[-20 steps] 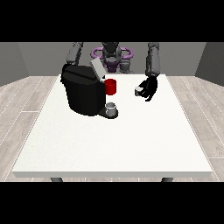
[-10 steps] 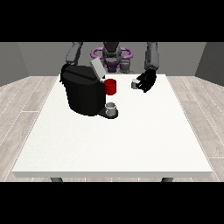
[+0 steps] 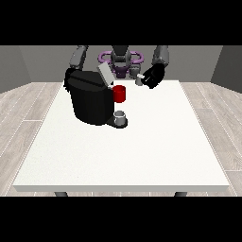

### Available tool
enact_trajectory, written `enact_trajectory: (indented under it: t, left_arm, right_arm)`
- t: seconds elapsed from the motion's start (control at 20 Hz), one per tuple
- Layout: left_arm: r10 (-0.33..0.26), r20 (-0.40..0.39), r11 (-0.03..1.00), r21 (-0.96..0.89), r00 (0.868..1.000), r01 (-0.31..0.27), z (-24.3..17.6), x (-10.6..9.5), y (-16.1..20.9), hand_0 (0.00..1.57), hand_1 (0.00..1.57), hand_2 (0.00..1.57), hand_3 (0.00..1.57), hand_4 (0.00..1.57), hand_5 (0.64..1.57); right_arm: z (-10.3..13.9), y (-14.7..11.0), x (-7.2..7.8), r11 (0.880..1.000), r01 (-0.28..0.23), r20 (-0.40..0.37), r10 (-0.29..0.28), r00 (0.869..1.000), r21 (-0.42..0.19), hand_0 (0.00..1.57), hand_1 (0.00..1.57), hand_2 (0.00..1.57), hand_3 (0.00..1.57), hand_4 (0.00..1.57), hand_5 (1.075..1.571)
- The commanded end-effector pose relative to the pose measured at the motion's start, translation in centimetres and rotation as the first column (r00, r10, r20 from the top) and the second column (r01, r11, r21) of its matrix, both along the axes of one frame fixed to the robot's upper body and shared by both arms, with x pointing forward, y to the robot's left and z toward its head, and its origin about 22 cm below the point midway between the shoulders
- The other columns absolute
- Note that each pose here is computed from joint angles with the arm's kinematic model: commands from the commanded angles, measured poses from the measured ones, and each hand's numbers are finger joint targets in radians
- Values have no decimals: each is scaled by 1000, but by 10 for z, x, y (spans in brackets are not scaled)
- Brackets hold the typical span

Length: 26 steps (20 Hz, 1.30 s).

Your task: Insert the coffee pod into the coffee machine and close the lid

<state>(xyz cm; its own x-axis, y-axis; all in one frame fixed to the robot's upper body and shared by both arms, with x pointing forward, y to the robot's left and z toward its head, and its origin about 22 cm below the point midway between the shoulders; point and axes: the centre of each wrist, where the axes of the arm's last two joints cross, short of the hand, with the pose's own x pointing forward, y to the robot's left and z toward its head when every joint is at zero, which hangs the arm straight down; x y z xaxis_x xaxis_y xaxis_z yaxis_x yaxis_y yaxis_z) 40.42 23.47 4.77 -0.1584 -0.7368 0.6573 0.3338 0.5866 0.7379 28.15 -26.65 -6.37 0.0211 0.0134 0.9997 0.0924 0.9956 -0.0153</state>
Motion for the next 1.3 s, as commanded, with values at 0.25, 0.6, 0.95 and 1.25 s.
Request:
enact_trajectory:
  t: [0.25, 0.6, 0.95, 1.25]
  left_arm:
    - [-43, -11, 999, 7, 999, 43, 35, 8, -29, 1461, 1461, 1471, 1425, 629, 1571]
    - [24, 43, 994, -110, 999, -19, 55, 16, -15, 1402, 1402, 1430, 1369, 656, 1571]
    - [99, 136, 990, -117, 986, -83, 118, 38, -8, 1352, 1352, 1398, 1316, 611, 1571]
    - [189, 199, 973, -167, 962, -157, 144, 45, 30, 1436, 1436, 1456, 1327, 621, 1571]
  right_arm:
    - [1, -22, 3, 999, 29, 17, -29, 999, -13, 0, 0, 0, 0, 309, 1571]
    - [4, -10, -6, 999, -36, 8, 37, 999, -17, 0, 0, 0, 0, 202, 1571]
    - [27, 10, 21, 997, -76, 155, 74, 985, 8, 0, 0, 0, 0, 240, 1571]
    - [59, 16, 33, 982, -186, 235, 188, 954, -32, 0, 0, 0, 0, 136, 1571]
